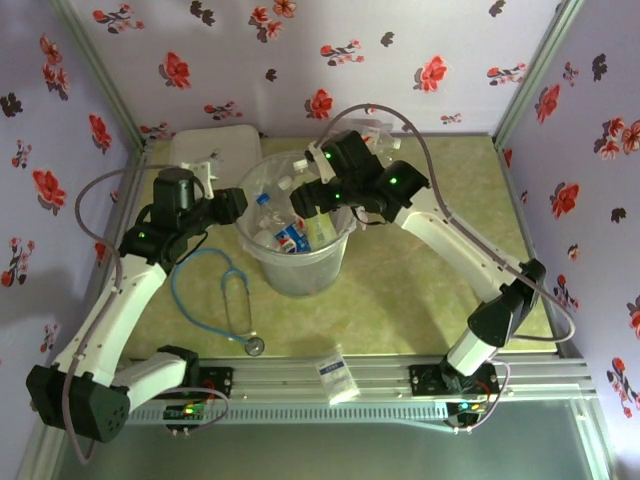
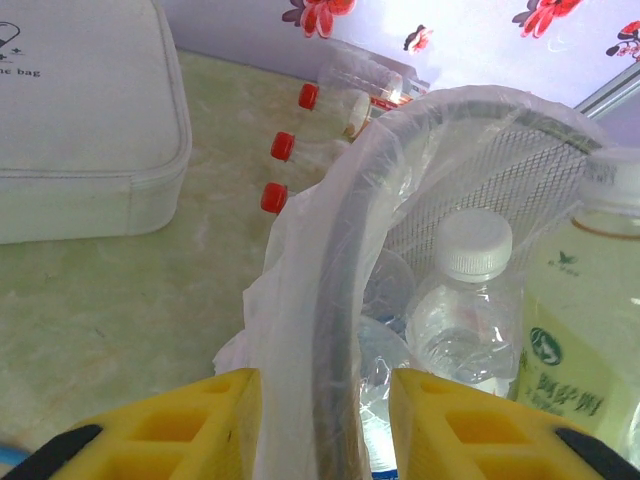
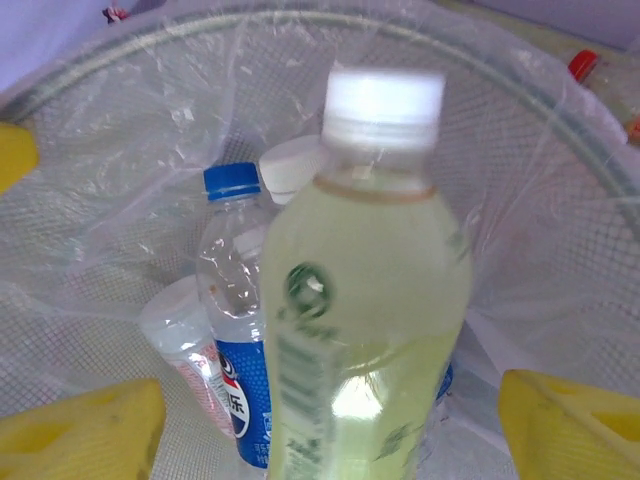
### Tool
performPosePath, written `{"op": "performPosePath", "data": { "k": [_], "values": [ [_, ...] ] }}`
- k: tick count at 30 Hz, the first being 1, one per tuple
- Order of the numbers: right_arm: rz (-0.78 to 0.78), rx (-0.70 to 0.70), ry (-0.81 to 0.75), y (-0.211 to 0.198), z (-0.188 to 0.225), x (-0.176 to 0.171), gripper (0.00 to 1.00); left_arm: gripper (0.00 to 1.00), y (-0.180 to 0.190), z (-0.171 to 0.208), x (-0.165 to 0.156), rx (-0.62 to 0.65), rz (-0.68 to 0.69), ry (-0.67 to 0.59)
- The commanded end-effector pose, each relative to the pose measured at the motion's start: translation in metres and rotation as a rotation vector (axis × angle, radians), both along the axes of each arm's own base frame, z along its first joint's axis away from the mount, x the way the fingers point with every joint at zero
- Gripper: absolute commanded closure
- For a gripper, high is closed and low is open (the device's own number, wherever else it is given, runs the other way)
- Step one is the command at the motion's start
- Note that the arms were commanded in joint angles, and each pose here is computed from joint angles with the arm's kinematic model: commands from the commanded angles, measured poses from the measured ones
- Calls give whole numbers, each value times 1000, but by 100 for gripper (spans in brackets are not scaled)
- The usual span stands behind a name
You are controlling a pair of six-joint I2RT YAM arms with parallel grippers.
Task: Put the plastic bottles in the bin
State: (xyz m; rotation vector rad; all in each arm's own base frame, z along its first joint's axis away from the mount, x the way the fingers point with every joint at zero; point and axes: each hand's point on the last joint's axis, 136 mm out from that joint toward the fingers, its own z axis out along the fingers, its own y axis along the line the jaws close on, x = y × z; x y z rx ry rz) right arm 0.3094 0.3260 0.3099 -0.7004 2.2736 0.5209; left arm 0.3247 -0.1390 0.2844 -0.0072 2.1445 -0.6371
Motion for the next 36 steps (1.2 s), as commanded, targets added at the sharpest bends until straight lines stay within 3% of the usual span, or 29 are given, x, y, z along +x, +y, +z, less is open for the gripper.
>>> {"op": "performPosePath", "data": {
  "k": [1, 9, 16, 23, 31, 36],
  "values": [
    [7, 27, -105, -4, 39, 0, 18, 61, 2, 6, 1, 12, -1, -14],
    [12, -51, -34, 19, 5, 22, 52, 62, 3, 8, -1, 9, 0, -18],
    [41, -42, 90, 31, -37, 10, 57, 62, 4, 9, -4, 14, -3, -19],
    [71, -3, 121, 33, -35, -5, 59, 62, 2, 8, -1, 12, -5, -18],
    [297, 239, 188, 58, 24, -50, 56, 62, 3, 9, -4, 9, -3, -21],
    [225, 190, 109, 45, 31, -34, 53, 62, 2, 11, -3, 2, -2, -23]
  ]
}}
